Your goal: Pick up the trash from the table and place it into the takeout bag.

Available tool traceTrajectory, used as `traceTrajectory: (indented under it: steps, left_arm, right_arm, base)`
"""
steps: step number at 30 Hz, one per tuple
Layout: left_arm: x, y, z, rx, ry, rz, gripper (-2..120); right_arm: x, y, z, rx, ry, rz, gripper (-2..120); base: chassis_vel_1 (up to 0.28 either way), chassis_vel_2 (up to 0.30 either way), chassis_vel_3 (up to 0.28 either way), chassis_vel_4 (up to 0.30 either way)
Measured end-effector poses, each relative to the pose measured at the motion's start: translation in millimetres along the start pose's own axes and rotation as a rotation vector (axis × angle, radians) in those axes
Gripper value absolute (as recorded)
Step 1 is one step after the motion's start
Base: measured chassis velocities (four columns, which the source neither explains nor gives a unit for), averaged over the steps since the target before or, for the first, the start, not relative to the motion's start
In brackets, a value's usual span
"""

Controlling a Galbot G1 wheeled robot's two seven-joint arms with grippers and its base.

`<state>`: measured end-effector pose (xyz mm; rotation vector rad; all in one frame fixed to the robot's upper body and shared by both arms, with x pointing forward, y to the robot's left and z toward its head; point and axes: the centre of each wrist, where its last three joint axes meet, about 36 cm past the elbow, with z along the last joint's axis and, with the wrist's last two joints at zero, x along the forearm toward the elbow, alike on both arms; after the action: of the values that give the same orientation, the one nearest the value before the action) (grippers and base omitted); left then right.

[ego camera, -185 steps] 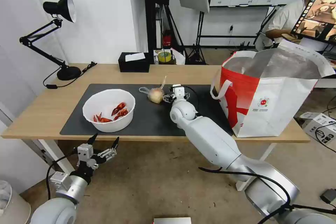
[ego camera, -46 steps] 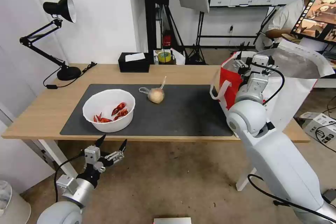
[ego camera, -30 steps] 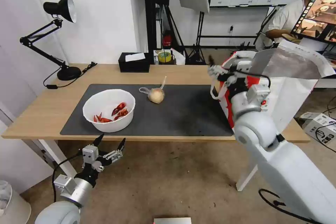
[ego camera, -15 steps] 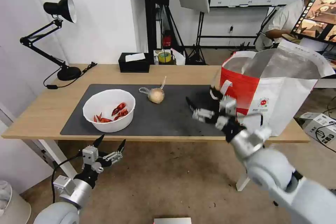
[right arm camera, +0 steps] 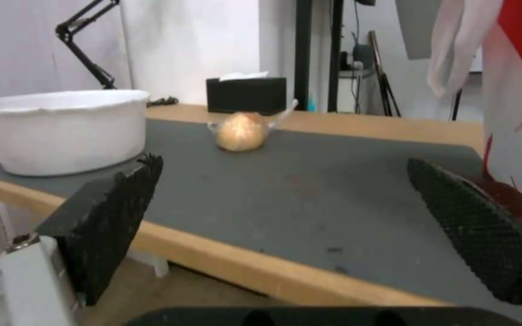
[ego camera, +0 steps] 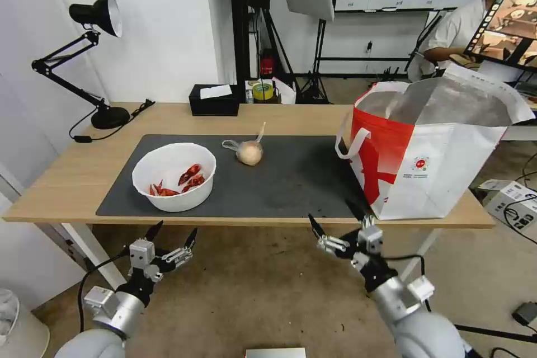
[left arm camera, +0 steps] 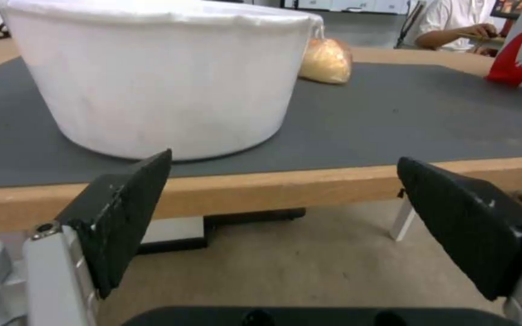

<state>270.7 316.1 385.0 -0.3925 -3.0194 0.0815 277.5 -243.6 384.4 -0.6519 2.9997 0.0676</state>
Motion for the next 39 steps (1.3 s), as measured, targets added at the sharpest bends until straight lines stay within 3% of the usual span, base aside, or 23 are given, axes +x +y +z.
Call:
traceTrajectory:
  steps: [7,24,36,39]
  left_arm:
    - [6.6,1.9,1.4,-0.006,0.008,-0.007,100]
    - [12.4,1.0,0.8,0.000,-0.002,-0.007,100]
    - [11.5,0.3,0.5,0.000,-0.009,-0.008,100]
    - [10.1,-0.9,-0.2,0.001,-0.013,-0.007,100]
  right_arm:
    - [7.3,3.7,13.9,0.010,0.017,0.006,100]
    - [-7.6,-5.6,8.8,0.017,-0.001,-0.002,100]
    - [-78.0,-32.3,-27.1,0.018,-0.022,-0.075,100]
    - [-133.4,-34.6,-43.9,0.026,-0.029,-0.134,100]
  base:
    - [0.000,0.000,0.000,0.000]
    - [0.000,0.000,0.000,0.000]
    - [0.000,0.000,0.000,0.000]
    - [0.000,0.000,0.000,0.000]
